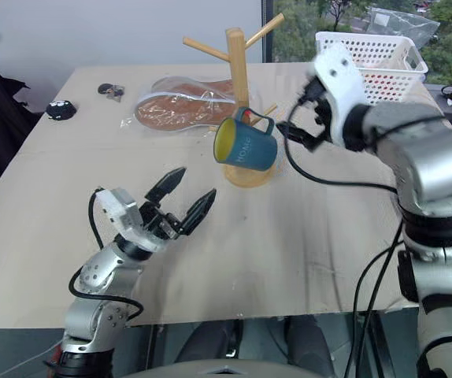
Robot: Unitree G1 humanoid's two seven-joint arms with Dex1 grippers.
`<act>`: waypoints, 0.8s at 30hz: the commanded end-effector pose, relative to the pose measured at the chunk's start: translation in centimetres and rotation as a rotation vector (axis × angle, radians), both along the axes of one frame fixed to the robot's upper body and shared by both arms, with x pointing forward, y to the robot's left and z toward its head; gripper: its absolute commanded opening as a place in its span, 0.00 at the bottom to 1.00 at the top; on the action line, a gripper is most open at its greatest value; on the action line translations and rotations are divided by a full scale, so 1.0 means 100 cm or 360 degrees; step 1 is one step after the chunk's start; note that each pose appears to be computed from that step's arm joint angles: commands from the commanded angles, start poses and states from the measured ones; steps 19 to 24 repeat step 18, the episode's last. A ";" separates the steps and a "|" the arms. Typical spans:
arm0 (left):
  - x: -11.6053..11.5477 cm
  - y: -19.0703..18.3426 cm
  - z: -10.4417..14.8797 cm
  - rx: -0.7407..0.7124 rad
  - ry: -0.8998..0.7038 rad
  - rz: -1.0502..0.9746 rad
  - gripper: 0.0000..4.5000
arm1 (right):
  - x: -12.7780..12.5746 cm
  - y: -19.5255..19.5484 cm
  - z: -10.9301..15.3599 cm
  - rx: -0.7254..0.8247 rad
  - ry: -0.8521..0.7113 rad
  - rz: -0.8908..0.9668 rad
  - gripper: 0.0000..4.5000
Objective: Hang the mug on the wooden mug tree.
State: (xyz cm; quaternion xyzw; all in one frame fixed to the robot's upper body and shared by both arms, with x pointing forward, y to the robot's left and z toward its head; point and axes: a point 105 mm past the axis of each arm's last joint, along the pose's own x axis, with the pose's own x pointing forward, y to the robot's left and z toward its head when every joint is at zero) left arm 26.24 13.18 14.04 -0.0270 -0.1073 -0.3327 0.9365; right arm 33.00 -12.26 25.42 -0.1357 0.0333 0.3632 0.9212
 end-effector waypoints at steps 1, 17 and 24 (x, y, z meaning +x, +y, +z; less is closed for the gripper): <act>-0.011 -0.008 -0.010 0.0128 0.0129 -0.0072 1.00 | -0.027 -0.010 -0.009 0.0283 -0.0108 0.0062 0.99; -0.027 0.008 -0.055 0.0520 0.0424 0.0067 1.00 | -0.067 -0.058 -0.165 0.0439 0.0088 0.0013 0.99; -0.027 0.007 -0.055 0.0526 0.0423 0.0069 1.00 | -0.067 -0.059 -0.167 0.0425 0.0086 0.0007 0.99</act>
